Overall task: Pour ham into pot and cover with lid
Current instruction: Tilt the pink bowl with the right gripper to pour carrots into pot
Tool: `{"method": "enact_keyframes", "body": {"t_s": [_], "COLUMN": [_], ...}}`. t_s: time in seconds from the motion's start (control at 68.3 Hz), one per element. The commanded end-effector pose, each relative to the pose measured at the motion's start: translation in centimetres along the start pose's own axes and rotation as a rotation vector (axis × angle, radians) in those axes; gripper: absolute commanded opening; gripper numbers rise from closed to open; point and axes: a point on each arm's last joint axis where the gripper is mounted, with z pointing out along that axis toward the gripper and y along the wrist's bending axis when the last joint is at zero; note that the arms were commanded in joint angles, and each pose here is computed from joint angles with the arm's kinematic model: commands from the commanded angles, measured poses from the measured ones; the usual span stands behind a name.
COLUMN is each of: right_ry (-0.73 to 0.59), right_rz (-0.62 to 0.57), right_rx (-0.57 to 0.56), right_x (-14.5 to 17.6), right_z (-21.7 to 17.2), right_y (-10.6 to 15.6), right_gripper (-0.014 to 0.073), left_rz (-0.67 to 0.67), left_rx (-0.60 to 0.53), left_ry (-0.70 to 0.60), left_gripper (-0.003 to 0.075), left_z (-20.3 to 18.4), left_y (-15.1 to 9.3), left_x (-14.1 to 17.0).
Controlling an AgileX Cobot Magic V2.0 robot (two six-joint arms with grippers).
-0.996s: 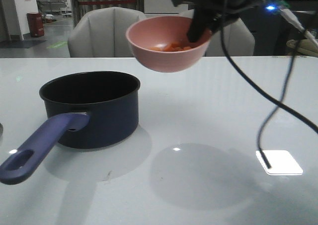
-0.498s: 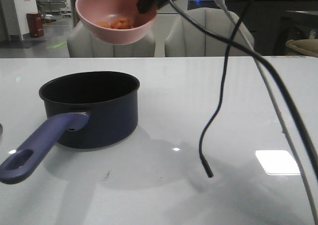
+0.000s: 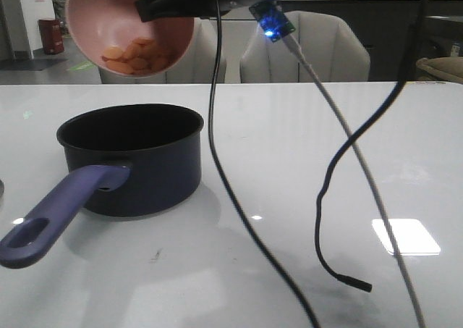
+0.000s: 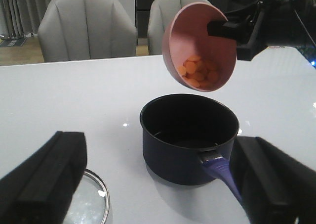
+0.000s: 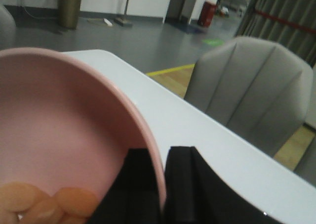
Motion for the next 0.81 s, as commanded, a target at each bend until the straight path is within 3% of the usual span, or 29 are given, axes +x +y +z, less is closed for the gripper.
{"method": "enact_keyframes", "body": {"t_s": [0.0,0.103,0.395,0.469,0.791], "right_ry": [-0.282,-0.308,-0.42,-0.441,-0.52], "right_rz": [-0.075,-0.17,-0.627,-0.667,-0.646], "right_rx": [0.069,0.09,0.188,0.203,0.25], "right_x": [-4.1,-3.5,-2.0,-1.7,-1.0], "right_z": [-1.7,-1.7,-0.9,-0.8,-1.0], "right_y": [-0.9,-0.7,2.1,2.6,2.8], "right_gripper": [0.0134,0.0134,0.0134,0.0134,0.0134], "left_rz": [-0.003,-0.003,-0.003,-0.003,-0.003], "left_rx": [0.001,0.001,0.001,0.001,0.001], "left_ry": [-0.097,-0.097,-0.097,-0.097,-0.097], "left_gripper": [0.0625,0.0625,0.0625,0.0625,0.0625], "left_z": [-0.2,-0.2,-0.2,-0.2,-0.2], "left_y": [0.0,0.0,0.0,0.0,0.0], "left_x": [-1.6,-1.6,-1.6,-1.6,-1.6]}}
